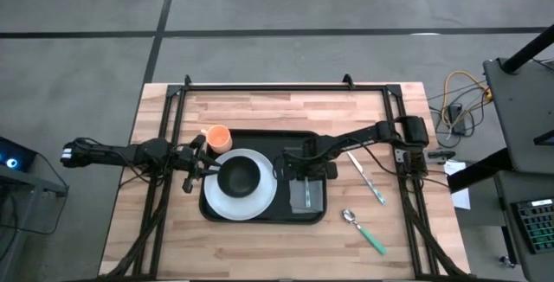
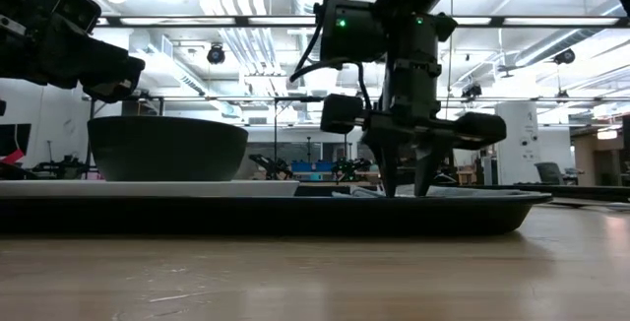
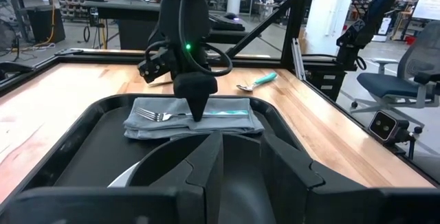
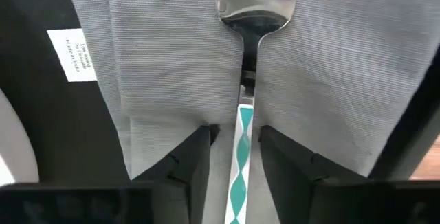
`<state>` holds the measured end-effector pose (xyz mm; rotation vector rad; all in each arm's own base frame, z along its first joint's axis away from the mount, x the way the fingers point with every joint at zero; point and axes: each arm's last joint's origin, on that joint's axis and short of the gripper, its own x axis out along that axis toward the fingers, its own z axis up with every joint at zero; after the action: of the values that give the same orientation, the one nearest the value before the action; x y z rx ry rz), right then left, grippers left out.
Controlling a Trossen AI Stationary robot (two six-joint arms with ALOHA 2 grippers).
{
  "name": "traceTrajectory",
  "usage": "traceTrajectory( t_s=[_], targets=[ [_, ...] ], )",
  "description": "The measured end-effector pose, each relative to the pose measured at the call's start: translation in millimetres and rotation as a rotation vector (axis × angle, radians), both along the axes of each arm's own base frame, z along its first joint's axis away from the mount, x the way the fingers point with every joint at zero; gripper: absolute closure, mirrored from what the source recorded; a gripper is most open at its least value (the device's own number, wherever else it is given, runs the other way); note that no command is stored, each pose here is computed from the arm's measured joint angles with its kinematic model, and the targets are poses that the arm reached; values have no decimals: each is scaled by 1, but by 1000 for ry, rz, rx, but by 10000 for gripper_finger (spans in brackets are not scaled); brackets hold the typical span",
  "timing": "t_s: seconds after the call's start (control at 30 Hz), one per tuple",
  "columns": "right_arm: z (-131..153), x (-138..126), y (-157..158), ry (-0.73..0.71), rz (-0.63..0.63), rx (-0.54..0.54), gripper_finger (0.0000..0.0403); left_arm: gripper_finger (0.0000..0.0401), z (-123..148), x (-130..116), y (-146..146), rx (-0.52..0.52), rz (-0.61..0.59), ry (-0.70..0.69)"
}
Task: Set up tray
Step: Put the white patterned fork on top of the gray napkin, then put the light blue patterned spoon on top of the gray napkin
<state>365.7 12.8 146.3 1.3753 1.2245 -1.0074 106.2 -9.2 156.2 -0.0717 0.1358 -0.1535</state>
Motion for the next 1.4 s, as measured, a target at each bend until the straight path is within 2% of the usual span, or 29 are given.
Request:
traceTrajectory(
  t_s=[0.2,0.43,0.67,0.77,1.17,1.4],
  targets=[
    [7,4,0,-25,25,-10,269,321,0,0,0,0,0,0],
    [25,8,1,-10,121,-26,276,321,0,0,0,0,0,0],
    [54,7,15,69,210,-131,282,321,0,0,0,0,0,0],
    [62,5,22,92,254,-139,279,321,0,0,0,0,0,0],
    [79,-12,86,61,506,-145,271,321,0,0,0,0,0,0],
    [99,-38,131,6,559,-138,273,321,0,0,0,0,0,-1]
  ],
)
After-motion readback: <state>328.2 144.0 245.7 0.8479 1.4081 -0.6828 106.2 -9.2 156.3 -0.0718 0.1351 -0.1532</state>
